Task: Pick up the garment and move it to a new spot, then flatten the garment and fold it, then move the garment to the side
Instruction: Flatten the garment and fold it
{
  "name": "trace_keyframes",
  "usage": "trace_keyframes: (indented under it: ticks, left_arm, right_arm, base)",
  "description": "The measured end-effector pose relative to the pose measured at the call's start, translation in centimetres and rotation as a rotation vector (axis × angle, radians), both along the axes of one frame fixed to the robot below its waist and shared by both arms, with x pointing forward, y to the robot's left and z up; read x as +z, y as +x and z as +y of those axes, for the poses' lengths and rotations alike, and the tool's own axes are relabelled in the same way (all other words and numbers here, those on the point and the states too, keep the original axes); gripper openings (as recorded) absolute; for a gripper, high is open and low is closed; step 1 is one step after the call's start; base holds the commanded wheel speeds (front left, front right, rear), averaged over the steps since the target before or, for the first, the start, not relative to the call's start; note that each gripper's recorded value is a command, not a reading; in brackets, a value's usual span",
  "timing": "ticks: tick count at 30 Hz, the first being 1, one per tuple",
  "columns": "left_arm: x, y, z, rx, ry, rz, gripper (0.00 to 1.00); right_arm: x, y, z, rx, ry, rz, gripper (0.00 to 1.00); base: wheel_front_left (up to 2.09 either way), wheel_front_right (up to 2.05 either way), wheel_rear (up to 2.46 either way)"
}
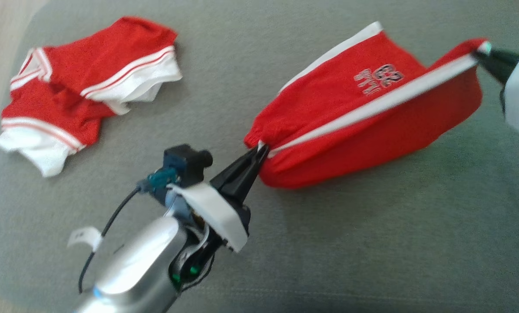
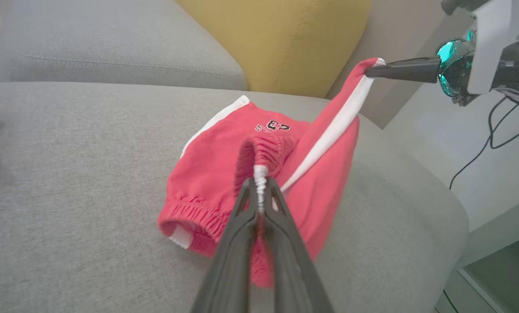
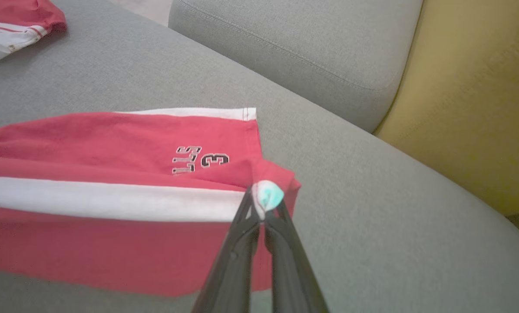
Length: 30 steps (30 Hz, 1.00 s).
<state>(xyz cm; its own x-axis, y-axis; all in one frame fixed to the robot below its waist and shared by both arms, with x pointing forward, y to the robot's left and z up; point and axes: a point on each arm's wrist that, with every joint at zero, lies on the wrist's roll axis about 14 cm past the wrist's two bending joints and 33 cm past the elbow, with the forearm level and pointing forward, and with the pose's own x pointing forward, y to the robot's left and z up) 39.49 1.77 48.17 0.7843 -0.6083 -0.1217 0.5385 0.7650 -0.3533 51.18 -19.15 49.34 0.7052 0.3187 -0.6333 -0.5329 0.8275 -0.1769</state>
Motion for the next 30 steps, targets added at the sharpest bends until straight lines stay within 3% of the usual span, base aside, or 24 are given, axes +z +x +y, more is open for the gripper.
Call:
trace_keyframes:
  ticks: [13, 23, 24, 25, 26, 27, 29, 30]
  left_arm:
    - [-4.3, 4.8, 3.3, 0.151, 0.017, 0.102, 0.00]
    - [-6.8, 6.6, 4.7, 0.203, 0.039, 0.138, 0.00]
    - [-6.8, 6.7, 4.6, 0.199, 0.036, 0.138, 0.09]
    - [-6.9, 6.7, 4.6, 0.199, 0.037, 0.137, 0.39]
    - [-7.0, 6.7, 4.5, 0.197, 0.036, 0.138, 0.77]
    - [-7.1, 6.6, 4.3, 0.193, 0.036, 0.140, 1.00]
    - [-7.2, 6.5, 4.3, 0.189, 0.035, 0.142, 1.00]
    - [-7.3, 6.4, 4.3, 0.192, 0.036, 0.143, 1.00]
  right_arm:
    - [-4.2, 8.8, 6.4, 0.104, -0.067, 0.043, 0.00]
    - [-9.4, 10.1, 8.0, 0.140, -0.117, 0.121, 0.00]
    - [-9.7, 10.1, 7.9, 0.137, -0.122, 0.125, 0.00]
    - [-9.9, 10.1, 7.7, 0.134, -0.129, 0.130, 0.00]
    - [-10.0, 10.1, 7.5, 0.131, -0.133, 0.129, 0.00]
    - [-9.9, 10.3, 7.4, 0.128, -0.134, 0.123, 0.00]
    - [-9.7, 10.6, 6.9, 0.113, -0.133, 0.111, 0.00]
    - [-9.6, 10.8, 6.7, 0.107, -0.131, 0.099, 0.09]
  base:
    - [0.00, 0.00, 0.00]
    - [0.00, 0.00, 0.00]
    - [0.00, 0.00, 0.00]
    - [0.00, 0.00, 0.00]
    - [0.00, 0.00, 0.00]
    - [0.00, 0.00, 0.00]
    - [0.00, 0.00, 0.00]
    - [0.00, 0.00, 0.00]
